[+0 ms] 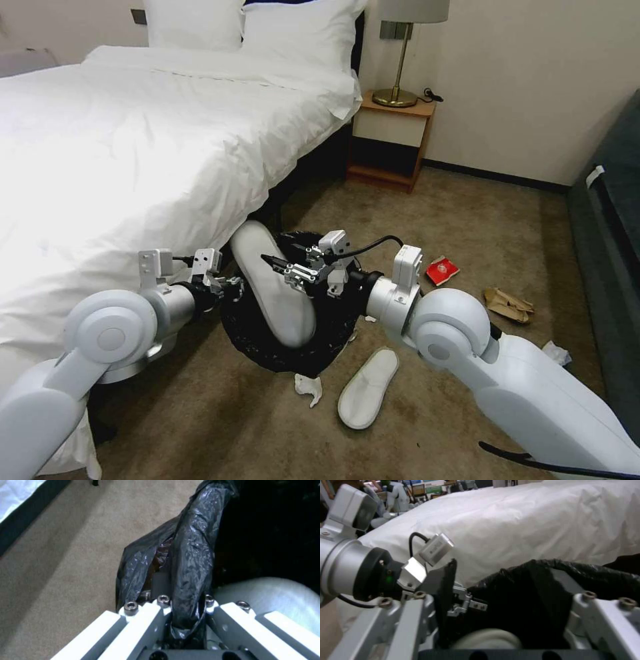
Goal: Pick up the trash bin, then pick up the garbage on the floor and place it into the trash bin.
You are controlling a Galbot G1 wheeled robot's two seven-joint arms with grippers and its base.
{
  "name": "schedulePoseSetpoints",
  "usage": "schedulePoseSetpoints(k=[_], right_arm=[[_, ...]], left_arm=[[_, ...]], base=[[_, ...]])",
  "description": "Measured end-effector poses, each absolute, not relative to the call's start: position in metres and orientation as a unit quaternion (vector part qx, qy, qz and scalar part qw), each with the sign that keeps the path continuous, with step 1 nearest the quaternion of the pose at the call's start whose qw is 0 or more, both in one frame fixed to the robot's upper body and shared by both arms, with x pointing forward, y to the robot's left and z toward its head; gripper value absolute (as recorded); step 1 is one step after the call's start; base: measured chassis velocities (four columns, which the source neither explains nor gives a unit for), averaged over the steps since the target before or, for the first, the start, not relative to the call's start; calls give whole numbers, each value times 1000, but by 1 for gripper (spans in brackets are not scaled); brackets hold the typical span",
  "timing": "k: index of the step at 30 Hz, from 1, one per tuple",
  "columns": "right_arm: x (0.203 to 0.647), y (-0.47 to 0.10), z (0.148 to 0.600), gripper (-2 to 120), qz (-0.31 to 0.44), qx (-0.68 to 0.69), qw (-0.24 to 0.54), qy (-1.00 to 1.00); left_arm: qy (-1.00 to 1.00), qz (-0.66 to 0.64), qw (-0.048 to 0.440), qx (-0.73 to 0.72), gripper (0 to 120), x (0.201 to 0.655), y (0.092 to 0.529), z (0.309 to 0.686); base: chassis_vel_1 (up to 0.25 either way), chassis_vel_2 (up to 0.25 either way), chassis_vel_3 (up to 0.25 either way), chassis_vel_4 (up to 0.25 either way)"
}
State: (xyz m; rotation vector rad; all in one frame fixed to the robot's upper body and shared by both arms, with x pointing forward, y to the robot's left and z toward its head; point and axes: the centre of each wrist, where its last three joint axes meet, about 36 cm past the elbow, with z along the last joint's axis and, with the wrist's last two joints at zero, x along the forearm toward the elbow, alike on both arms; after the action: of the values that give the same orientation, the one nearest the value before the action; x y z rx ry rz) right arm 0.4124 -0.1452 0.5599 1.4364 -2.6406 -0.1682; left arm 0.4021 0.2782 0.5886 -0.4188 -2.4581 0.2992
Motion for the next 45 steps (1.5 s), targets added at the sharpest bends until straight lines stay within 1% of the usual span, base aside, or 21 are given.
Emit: schedulePoseSetpoints(k=[2,3,6,7,9,11,15,17,21,23,26,31,33,34,36,37,40,41,43,44,45], right_arm=[[414,-145,558,68,-59,473,65,-877],[414,-145,558,68,-59,473,65,-877],[416,-149,558,85,-62,466,62,-881],[416,-149,558,85,-62,466,62,-881],[416,-152,564,95,-64,462,53,-883],[416,-155,571,98,-67,459,44,-885],[418,-162,591,100,-80,445,18,-892],[421,-175,621,100,-93,426,-15,-900],[424,-192,645,100,-97,406,-39,-908],[426,-220,664,100,-103,366,-47,-924],[427,-249,665,100,-101,316,-37,-943],[422,-283,639,100,-99,259,11,-961],[414,-300,608,100,-99,224,60,-968],[414,-300,608,100,-99,224,60,-968],[410,-311,567,100,-107,181,118,-971],[410,-311,567,100,-107,181,118,-971],[409,-318,527,100,-124,142,166,-968],[409,-318,527,100,-124,142,166,-968],[410,-321,491,100,-128,118,205,-963],[410,-321,491,100,-128,118,205,-963],[409,-321,472,100,-127,109,224,-960]], left_arm=[[-930,114,309,-161,1,402,280,589],[-930,114,309,-161,1,402,280,589],[-930,115,308,-161,1,401,284,588],[-930,115,308,-161,1,401,284,588],[-931,116,308,-159,1,399,287,587],[-931,115,307,-157,1,398,289,586],[-933,113,306,-152,1,396,294,583],[-936,109,304,-139,1,393,301,580],[-939,106,300,-130,1,387,307,581],[-942,102,295,-122,1,383,312,583],[-944,101,291,-118,1,381,315,585],[-945,100,287,-117,1,379,315,587],[-946,100,285,-118,1,379,314,589],[-946,100,285,-118,1,379,314,589],[-947,100,281,-120,1,378,313,591],[-947,100,281,-120,1,378,313,591],[-947,99,279,-123,1,378,312,594],[-947,99,279,-123,1,378,312,594],[-948,98,275,-130,1,377,311,600],[-948,98,275,-130,1,377,311,600],[-948,98,273,-133,1,376,310,602]], base=[[0,0,0,0],[0,0,0,0],[0,0,0,0],[0,0,0,0],[0,0,0,0],[0,0,0,0],[0,0,0,0],[0,0,0,0],[0,0,0,0],[0,0,0,0],[0,0,0,0],[0,0,0,0],[0,0,0,0],[0,0,0,0],[0,0,0,0],[0,0,0,0],[0,0,0,0],[0,0,0,0],[0,0,0,0],[0,0,0,0],[0,0,0,0]])
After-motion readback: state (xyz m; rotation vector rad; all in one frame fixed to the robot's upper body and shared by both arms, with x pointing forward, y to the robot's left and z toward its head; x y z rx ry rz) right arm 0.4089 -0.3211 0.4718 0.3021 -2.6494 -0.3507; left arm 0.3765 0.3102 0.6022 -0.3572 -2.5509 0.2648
